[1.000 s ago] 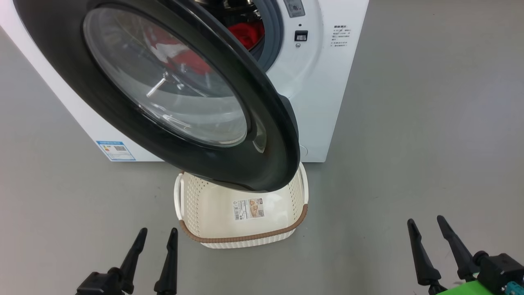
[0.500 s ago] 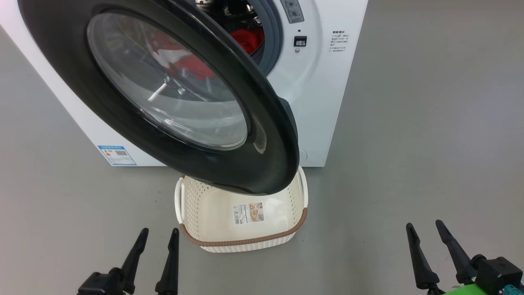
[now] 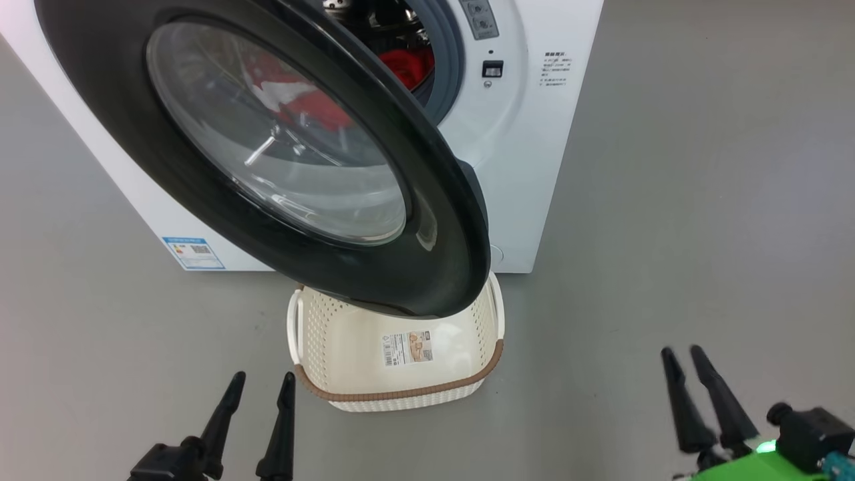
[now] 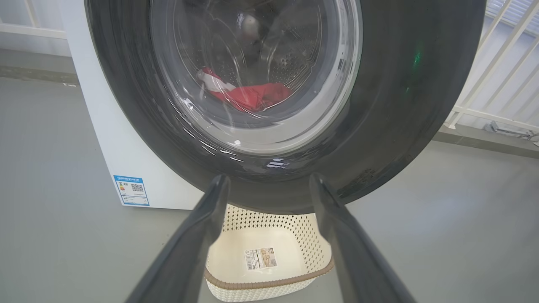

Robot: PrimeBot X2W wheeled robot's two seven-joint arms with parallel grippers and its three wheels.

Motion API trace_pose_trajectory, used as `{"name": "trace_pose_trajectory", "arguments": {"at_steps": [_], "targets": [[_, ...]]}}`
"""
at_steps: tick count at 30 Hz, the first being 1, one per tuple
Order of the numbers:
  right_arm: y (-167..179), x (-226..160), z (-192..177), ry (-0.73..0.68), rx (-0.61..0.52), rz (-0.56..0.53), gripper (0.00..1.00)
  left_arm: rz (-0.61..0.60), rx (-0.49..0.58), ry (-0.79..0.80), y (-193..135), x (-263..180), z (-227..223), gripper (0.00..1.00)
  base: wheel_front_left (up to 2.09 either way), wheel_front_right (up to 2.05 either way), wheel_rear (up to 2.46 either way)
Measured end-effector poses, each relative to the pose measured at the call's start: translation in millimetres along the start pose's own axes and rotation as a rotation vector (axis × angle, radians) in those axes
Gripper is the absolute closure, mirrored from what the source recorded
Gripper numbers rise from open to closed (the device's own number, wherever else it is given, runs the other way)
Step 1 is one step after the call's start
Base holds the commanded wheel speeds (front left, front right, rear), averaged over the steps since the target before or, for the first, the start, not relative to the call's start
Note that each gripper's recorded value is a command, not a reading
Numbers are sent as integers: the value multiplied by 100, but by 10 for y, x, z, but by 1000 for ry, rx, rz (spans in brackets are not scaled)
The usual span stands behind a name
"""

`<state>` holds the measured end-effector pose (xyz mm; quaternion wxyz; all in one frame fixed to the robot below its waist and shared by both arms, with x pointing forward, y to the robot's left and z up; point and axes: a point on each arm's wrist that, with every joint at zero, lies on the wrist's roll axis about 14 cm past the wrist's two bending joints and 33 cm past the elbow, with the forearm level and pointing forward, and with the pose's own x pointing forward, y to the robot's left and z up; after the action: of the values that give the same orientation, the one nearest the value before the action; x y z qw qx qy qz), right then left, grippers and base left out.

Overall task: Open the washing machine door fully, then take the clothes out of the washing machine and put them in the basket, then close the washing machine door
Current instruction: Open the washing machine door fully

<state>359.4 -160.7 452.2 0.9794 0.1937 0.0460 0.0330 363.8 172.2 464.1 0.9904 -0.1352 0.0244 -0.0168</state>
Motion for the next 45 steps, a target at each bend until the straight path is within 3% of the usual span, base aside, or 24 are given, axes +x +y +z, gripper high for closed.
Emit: {"name": "trace_pose_trajectory", "arguments": {"at_steps": [10,22,26,31,37,45], "targets": [[529,536,452,-131,282,154,100,8,-1,15,20,-17,-48,0,0,0,0],[1076,1121,763,-104,723,322,100,44,-14,22,124,-8,-65,0,0,0,0],[1261,1289,738,4,918,367,100,48,-25,23,135,31,-71,0,0,0,0],[1443,1423,473,268,1051,437,100,57,-30,29,162,65,-90,0,0,0,0],[1565,1439,266,477,1126,502,100,66,-33,41,180,44,-125,0,0,0,0],[1716,1367,111,653,1115,576,100,68,-37,42,177,15,-126,0,0,0,0]]}}
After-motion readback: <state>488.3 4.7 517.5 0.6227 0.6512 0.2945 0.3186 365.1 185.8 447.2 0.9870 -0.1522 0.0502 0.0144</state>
